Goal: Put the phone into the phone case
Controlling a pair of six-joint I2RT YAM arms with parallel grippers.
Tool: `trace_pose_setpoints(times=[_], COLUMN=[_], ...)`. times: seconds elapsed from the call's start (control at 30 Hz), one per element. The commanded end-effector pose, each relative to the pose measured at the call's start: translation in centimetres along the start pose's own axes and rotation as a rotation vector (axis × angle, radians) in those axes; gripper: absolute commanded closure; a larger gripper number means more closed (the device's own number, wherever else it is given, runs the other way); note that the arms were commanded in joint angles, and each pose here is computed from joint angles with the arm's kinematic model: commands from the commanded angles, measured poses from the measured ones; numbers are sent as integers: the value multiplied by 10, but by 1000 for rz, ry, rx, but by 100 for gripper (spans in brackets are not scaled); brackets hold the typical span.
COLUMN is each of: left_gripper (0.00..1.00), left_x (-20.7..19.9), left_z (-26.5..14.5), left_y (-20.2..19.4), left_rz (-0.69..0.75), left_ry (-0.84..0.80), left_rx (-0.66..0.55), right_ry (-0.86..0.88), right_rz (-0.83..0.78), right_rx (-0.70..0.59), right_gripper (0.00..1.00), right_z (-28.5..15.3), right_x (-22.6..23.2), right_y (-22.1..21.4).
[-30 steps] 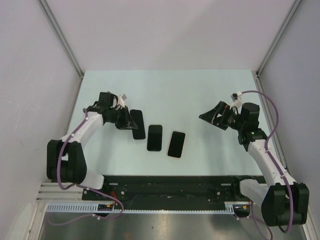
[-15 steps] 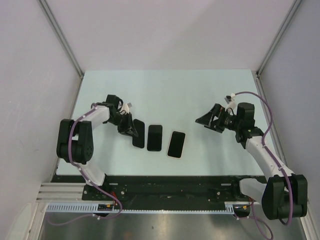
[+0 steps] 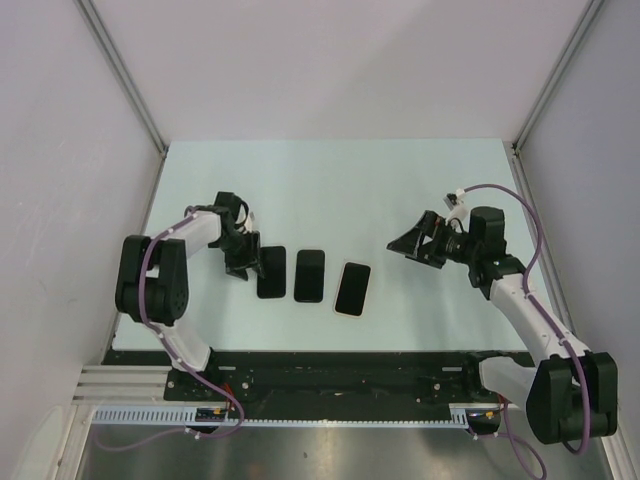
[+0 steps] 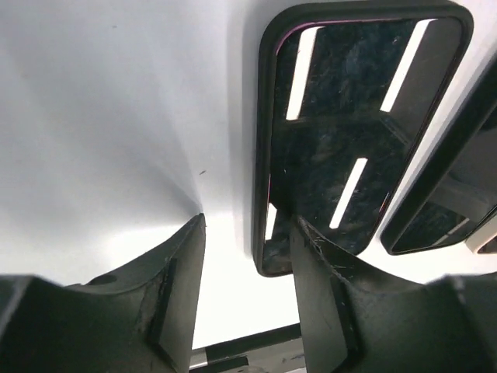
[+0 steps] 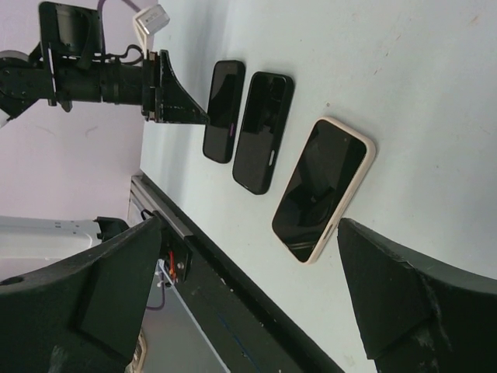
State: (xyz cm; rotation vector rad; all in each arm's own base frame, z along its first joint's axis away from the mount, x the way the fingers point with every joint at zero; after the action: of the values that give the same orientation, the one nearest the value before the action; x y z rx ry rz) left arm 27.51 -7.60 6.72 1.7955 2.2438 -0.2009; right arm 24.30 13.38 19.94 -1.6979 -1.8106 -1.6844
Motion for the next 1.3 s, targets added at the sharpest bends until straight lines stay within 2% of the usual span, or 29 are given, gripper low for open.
trace_pose_setpoints(times=[0.0,0.03,0.07,0.1,0.17,0.2,0.27,0.3,0.4,0.5,0.63,0.73,1.27], left_gripper=[46,44,30,22,6,4,2,1,0,0,0,0,0], left_x=[-6,-11,-16,-27,-45,-56,-70,-76,-83,-85,-89,-88,-92], left_z=[-39,-47,-57,-82,-107,-134,-157,-175,-197,-198,-210,-208,-201], left_y=[18,20,22,25,22,19,10,3,-20,-39,-66,-74,-74], left_rz=[15,21,30,62,122,167,225,265,352,412,471,478,491], left_ry=[38,10,-24,-90,-215,-289,-402,-455,-559,-641,-769,-799,-820], left_rx=[-171,-203,-246,-346,-424,-523,-581,-646,-721,-722,-782,-785,-731], right_ry=[-23,-34,-55,-61,-74,-68,-70,-63,-32,-12,-33,-83,-98], right_rz=[-71,-89,-93,-101,-130,-147,-198,-217,-259,-279,-282,-287,-333], right_rx=[-34,-36,-40,-43,-76,-78,-98,-107,-129,-160,-215,-253,-334], right_gripper=[0,0,0,0,0,0,0,0,0,0,0,0,0], right_z=[-7,-10,-11,-12,-17,-17,-24,-27,-37,-47,-58,-62,-70], right_x=[14,16,16,18,27,33,42,47,58,71,76,72,77], right_y=[8,8,9,9,14,14,16,18,18,21,24,27,37])
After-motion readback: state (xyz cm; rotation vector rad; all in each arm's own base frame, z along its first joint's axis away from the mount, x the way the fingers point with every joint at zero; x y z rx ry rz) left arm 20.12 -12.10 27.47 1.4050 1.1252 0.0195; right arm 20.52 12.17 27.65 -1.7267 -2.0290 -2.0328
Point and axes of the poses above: each gripper's point midway between its finger pads, its own z axis out along the fingers, its own x axis along the line the jaws close on, y = z × x, the point moved 5 cm from there along -z, back along the fingers, and after that the axes turned 8 degrees about -z, right-handed, at the moved point
